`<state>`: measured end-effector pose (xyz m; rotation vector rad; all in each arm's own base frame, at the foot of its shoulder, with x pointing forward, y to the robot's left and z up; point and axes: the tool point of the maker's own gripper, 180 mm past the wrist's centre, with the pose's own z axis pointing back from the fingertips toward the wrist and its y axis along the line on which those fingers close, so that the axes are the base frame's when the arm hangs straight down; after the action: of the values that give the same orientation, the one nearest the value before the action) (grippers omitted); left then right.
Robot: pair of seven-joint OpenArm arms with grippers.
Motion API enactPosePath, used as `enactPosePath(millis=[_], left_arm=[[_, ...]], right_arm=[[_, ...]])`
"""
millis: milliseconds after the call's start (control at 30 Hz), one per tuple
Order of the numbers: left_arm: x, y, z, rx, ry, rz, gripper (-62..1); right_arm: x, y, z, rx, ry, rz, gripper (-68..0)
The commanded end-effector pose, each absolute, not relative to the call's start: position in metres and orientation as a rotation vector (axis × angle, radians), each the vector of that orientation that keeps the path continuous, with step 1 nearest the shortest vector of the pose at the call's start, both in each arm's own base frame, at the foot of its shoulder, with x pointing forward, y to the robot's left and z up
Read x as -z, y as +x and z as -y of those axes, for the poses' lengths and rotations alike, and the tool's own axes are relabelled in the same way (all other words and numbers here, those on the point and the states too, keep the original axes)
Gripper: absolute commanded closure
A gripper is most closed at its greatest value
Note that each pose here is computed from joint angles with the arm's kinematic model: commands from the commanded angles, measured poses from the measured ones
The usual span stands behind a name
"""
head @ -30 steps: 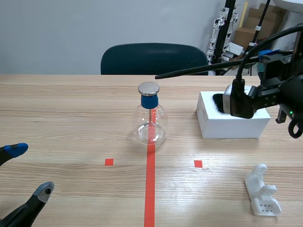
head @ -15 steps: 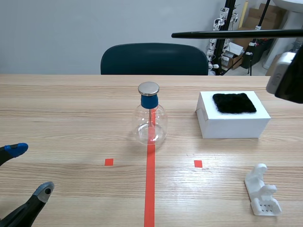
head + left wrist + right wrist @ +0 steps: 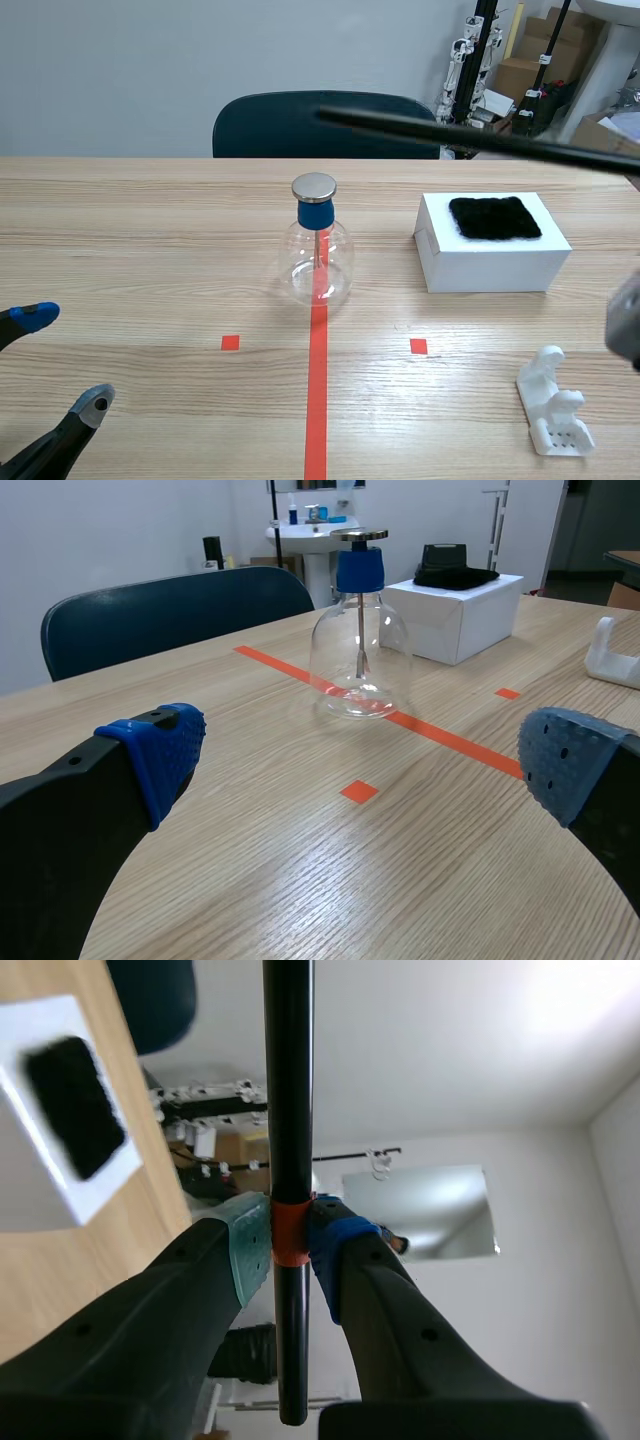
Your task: Do the electroscope experiment. move the rod toward and away from the electroscope
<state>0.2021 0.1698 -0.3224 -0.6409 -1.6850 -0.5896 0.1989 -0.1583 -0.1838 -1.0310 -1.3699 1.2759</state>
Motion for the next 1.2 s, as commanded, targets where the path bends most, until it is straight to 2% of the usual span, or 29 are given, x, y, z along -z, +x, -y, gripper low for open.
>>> enactPosePath(millis=[0,233,1167], left_arm=[[0.312,0.204,-0.174,0.586,-0.645,1.727,-62.3],[0.312,0.204,-0.174,0.586,-0.645,1.727,-62.3],[0.312,0.204,-0.174,0.586,-0.645,1.727,-62.3]], right_arm=[[0.179,0.197,0.154,-1.271,-1.028,1.397,-3.7],[0.190,0.183,0.143,-1.281,-0.938,1.400,-3.7],[0.194,0.180,0.129,-1.266,-0.875,1.424,-3.7]])
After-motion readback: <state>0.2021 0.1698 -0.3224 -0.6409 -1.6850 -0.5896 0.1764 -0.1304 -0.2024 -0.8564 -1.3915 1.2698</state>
